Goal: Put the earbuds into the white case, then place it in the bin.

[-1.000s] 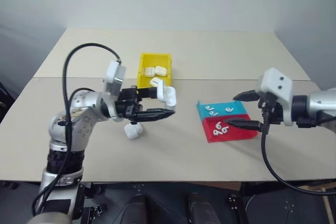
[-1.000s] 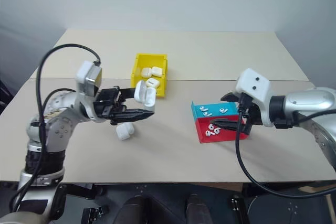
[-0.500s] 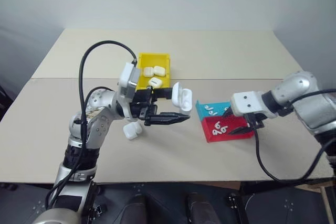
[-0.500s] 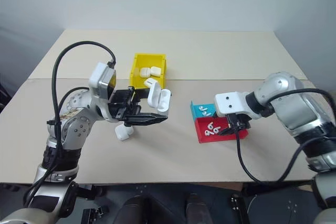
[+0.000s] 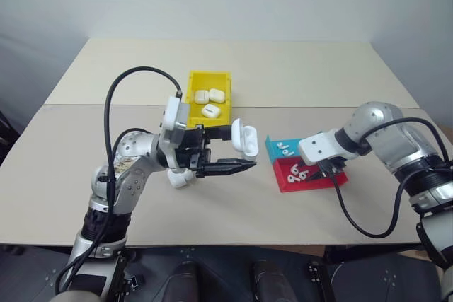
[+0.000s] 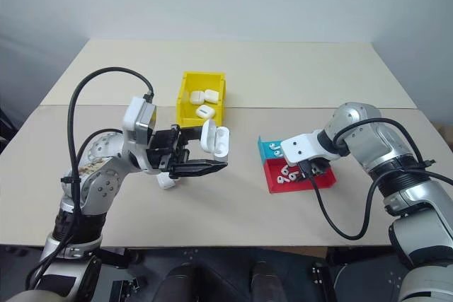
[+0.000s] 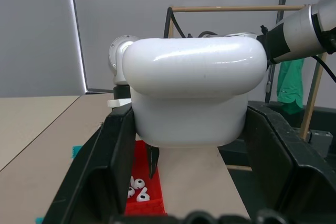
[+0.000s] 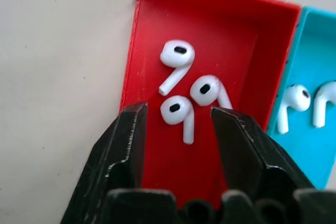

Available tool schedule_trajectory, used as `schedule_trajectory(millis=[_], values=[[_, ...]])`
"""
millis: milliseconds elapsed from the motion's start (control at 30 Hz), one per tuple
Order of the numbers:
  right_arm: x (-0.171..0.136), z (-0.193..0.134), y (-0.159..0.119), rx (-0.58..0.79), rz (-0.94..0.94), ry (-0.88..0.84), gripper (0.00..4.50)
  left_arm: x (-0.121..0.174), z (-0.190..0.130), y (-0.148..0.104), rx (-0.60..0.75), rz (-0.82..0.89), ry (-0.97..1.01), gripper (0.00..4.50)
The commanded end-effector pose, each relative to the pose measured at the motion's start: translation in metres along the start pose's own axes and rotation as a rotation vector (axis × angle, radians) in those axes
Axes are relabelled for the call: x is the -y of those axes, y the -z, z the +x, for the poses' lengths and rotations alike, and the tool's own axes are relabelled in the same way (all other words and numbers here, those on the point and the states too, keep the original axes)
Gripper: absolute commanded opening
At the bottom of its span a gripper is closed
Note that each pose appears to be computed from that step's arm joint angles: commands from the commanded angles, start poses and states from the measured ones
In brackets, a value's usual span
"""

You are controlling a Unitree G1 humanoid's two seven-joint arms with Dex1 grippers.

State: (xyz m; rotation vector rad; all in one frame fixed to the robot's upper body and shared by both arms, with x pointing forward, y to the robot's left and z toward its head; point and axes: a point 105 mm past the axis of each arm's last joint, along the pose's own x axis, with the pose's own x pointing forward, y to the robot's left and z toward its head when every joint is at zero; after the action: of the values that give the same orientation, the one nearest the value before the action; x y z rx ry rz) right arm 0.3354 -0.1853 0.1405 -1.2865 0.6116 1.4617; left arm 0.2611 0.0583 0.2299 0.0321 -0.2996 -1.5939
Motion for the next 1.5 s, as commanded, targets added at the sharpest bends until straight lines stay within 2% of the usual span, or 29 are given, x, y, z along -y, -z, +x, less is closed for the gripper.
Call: schedule_trajectory(millis=[33,800,900,1033,1267,1400,1500], values=[[0.001,-0.009,-0.004,-0.001,-0.041,-0.021,2.44,0.004,0.001,-0.01,0.011,0.06,0.003,2.77],[-0.001,0.012,0.007,-0.027,-0.01,-0.049,2.44,0.004,0.0,-0.009,0.005,0.065,-0.031,2.77],[-0.001,0.013,0.008,-0.028,0.0,-0.05,1.92,0.005,0.0,-0.009,0.005,0.065,-0.034,2.77],[-0.002,0.013,0.008,-0.017,0.008,-0.053,0.71,0.005,0.001,-0.009,0.004,0.065,-0.036,2.77],[-0.003,0.007,0.006,0.011,0.035,-0.023,0.66,0.005,0.001,-0.009,0.0,0.06,-0.033,2.77],[-0.003,-0.022,-0.003,0.093,0.101,0.067,0.66,0.004,0.003,-0.01,0.006,0.054,-0.014,2.77],[-0.005,-0.053,-0.019,0.225,0.182,0.202,0.66,0.002,0.003,-0.012,0.014,0.047,-0.005,2.77]])
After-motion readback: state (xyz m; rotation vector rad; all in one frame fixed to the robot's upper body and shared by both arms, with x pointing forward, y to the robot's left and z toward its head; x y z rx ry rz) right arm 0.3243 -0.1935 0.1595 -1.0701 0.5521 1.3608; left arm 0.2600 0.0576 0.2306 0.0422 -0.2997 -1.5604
